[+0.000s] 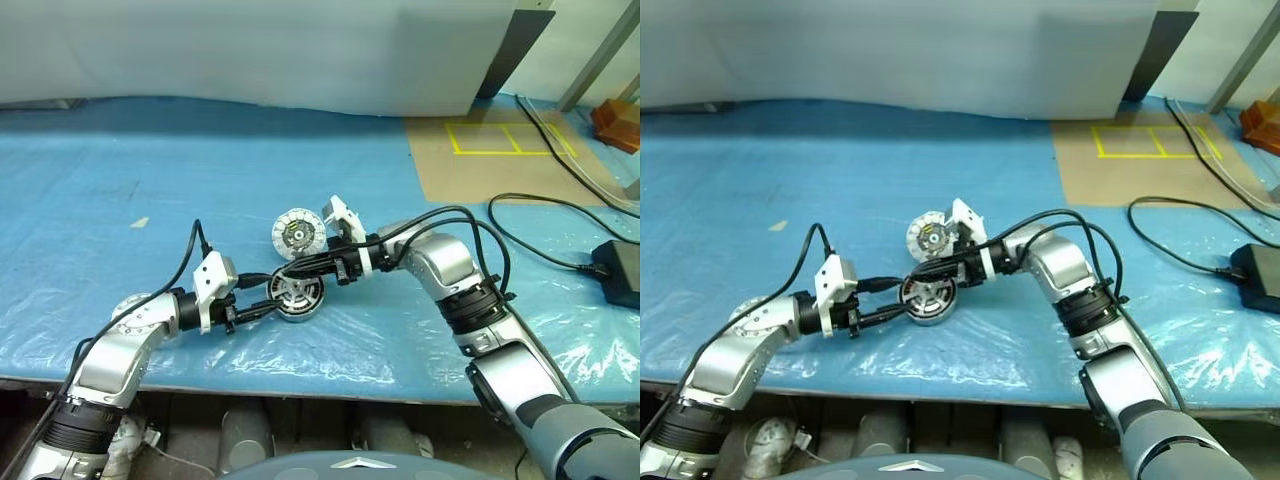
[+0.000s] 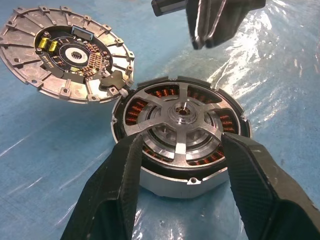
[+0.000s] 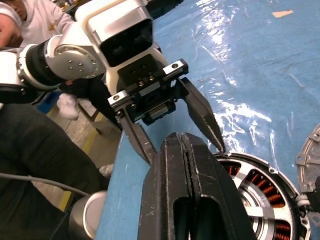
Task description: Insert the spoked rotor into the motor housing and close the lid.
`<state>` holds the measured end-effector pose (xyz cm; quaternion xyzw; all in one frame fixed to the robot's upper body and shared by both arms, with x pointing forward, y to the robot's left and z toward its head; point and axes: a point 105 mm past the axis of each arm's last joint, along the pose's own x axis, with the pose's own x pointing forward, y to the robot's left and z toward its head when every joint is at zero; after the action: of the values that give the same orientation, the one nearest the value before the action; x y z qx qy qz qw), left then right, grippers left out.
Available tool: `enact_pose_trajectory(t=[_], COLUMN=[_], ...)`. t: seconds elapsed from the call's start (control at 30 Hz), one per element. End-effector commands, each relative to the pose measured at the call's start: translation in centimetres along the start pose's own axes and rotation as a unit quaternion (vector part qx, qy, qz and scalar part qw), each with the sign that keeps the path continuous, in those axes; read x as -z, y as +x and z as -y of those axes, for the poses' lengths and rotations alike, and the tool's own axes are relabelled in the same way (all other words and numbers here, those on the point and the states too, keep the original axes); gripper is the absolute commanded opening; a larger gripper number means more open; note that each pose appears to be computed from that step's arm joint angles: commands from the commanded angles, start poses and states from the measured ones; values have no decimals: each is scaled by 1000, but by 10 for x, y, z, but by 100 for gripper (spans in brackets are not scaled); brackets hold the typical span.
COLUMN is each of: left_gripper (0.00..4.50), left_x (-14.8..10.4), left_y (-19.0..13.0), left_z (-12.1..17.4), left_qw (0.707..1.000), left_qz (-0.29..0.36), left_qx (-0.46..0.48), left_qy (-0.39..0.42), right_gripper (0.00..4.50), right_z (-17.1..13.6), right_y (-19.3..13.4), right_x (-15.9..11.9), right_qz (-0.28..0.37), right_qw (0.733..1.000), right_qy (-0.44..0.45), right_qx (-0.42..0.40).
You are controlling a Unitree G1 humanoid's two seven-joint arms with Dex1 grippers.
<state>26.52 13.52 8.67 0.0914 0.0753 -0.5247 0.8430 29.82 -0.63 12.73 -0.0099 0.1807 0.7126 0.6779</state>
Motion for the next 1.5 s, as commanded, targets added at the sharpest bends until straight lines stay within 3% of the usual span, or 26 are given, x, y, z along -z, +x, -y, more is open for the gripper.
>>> enact_pose_trajectory(t=[0.03,0.17,0.27,0.4,0.47,0.67,0.77,0.93,1.17,1.43,1.5], left_gripper=[262,262,262,262,262,262,262,262,262,4,1], left_x=[-11,-10,-9,-9,-8,-11,-15,-15,-13,-6,-7], left_y=[-5,-5,-3,-2,-1,2,-1,-3,6,58,74], left_z=[-2,-3,-3,-3,-3,-11,-27,-64,-103,-113,-109], left_qw=[1000,1000,1000,1000,1000,999,998,992,987,984,988], left_qz=[10,8,9,10,9,18,34,44,62,67,56], left_qx=[-2,-3,-2,-1,0,-16,-50,-122,-135,-73,-51], left_qy=[18,19,19,18,19,22,8,-4,-58,-147,-138], right_gripper=[3,3,3,3,3,3,3,3,3,0,0], right_z=[1,10,16,23,25,-2,-9,-10,-5,-9,-10], right_y=[2,8,6,0,-3,-10,-24,-49,-72,-86,-90], right_x=[-9,15,61,66,61,0,-12,-2,19,41,47], right_qz=[22,-26,-124,-139,-130,6,30,26,30,22,18], right_qw=[1000,999,990,988,988,999,999,999,990,980,977], right_qy=[-6,-4,-34,-45,-48,-32,-27,-16,19,52,62], right_qx=[8,29,48,60,64,-4,-5,43,136,192,205])
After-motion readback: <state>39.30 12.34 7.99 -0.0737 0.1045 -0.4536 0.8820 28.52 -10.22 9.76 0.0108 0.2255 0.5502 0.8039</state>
